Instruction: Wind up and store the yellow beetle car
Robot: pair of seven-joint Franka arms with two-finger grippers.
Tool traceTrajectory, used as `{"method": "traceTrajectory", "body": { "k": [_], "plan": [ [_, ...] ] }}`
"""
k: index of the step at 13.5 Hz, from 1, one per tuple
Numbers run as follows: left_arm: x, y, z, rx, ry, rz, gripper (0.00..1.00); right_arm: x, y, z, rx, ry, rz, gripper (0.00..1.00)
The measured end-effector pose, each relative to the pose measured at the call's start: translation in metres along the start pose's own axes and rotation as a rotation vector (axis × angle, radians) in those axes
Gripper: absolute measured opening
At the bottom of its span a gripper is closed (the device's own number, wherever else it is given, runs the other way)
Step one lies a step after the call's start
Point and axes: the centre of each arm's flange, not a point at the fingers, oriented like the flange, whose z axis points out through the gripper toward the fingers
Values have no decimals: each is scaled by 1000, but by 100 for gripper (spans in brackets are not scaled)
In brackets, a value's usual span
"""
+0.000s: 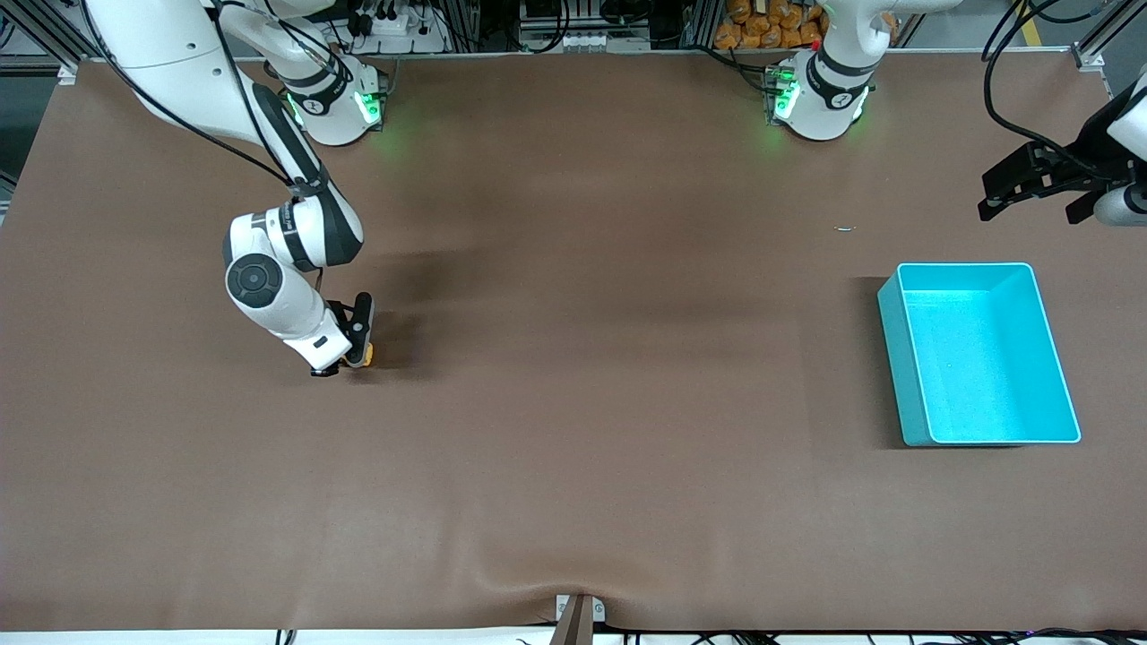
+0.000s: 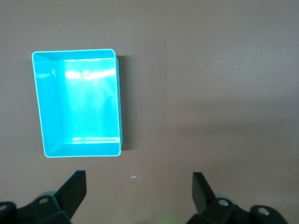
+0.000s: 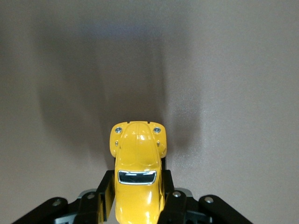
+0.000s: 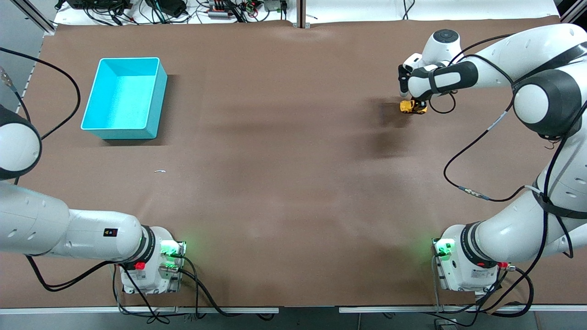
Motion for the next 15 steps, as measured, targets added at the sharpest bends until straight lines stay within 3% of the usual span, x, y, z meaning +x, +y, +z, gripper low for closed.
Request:
{"method": "traceTrajectory", "body": {
  "k": [8, 15],
  "plan": [
    [0, 0, 0, 0, 0, 0, 100, -13, 2, 2, 8, -1, 2, 44],
    [0, -2, 0, 0, 0, -3, 100, -51, 8, 6, 18, 0, -8, 44]
  ]
}}
